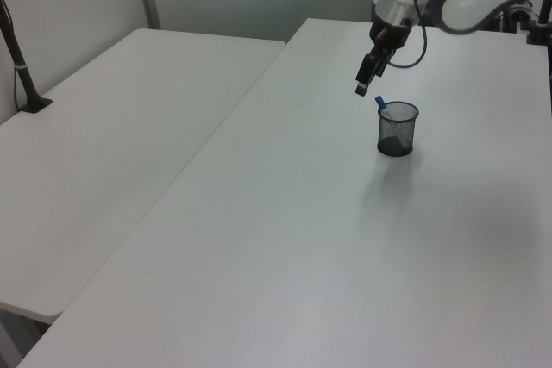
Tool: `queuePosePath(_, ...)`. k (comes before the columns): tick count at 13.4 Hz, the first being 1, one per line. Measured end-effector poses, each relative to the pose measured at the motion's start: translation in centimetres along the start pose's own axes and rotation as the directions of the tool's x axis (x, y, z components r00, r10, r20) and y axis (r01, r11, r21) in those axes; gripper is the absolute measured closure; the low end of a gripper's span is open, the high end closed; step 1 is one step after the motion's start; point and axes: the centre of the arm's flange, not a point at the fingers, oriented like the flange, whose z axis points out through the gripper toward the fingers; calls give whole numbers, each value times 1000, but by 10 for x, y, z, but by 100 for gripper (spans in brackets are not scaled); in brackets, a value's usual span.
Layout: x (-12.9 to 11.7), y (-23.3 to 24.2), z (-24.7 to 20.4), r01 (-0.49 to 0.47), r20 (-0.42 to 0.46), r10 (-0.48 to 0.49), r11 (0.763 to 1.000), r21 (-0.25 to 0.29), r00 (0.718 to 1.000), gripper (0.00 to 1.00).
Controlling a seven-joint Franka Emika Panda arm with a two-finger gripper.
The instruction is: Insert the marker
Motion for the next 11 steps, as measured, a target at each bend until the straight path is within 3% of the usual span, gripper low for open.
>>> queuePosePath(5,14,4,-76,55,176,-45,997,-52,983,0)
queuePosePath(11,19,39,-117,175,278,-162,984,-22,947,0)
